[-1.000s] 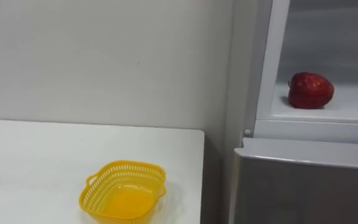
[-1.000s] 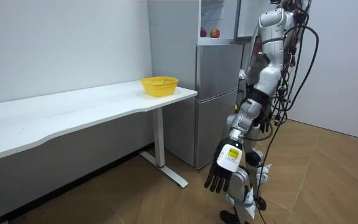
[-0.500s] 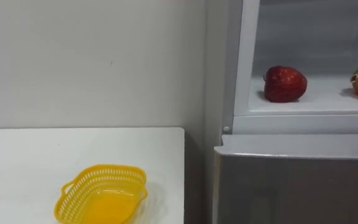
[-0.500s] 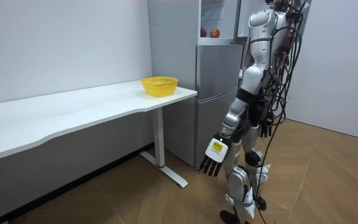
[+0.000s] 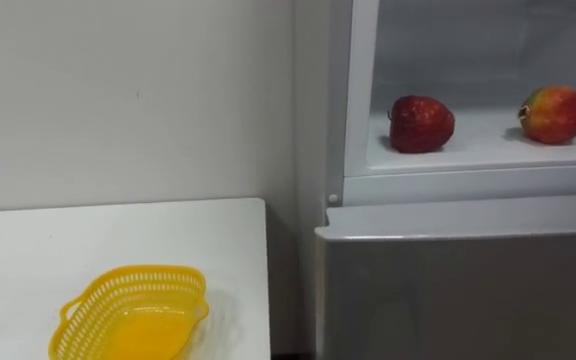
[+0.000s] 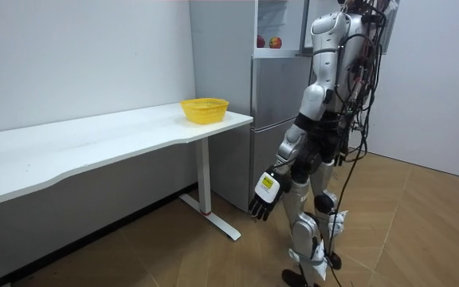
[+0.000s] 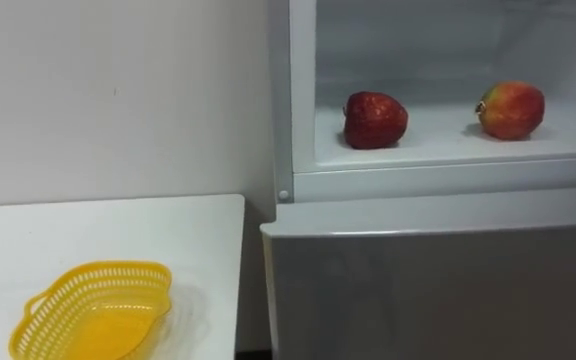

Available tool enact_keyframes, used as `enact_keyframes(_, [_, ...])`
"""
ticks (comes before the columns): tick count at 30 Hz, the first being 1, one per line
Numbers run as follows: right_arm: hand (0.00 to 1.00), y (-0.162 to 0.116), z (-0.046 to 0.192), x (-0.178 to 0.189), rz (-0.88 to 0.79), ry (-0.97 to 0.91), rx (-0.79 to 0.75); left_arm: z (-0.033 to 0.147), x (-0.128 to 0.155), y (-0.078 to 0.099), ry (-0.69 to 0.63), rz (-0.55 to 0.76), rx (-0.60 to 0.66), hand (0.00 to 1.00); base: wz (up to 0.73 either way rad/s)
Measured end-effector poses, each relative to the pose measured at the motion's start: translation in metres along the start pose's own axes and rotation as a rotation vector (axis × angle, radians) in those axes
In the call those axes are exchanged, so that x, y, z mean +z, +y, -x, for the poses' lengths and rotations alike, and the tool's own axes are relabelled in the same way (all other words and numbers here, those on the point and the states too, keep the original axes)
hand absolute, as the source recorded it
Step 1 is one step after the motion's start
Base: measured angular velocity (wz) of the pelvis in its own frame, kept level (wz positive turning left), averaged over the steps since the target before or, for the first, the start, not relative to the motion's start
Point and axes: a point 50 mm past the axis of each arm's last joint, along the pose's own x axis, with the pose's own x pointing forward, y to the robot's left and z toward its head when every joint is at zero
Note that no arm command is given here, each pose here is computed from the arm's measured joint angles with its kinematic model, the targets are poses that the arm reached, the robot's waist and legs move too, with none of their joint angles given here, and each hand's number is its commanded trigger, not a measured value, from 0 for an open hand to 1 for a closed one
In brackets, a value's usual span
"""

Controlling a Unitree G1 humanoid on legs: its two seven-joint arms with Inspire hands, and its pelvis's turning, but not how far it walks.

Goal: Retrieve from the upper fridge

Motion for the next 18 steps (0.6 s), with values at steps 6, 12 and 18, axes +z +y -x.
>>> enact_keyframes(6, [0.0, -0.01, 0.007, 0.049, -0.194, -0.243, -0.115, 0.0, 0.002, -0.002, -0.026, 0.005, 0.016, 0.0, 0.0])
enact_keyframes(12, [0.0, -0.024, 0.031, 0.081, -0.282, -0.491, -0.239, 0.001, 0.008, -0.005, -0.081, 0.015, 0.031, 0.0, -0.03])
enact_keyframes(18, [0.0, -0.043, 0.067, 0.123, -0.372, -0.762, -0.379, 0.001, 0.015, -0.006, -0.127, 0.007, 0.025, 0.0, -0.14])
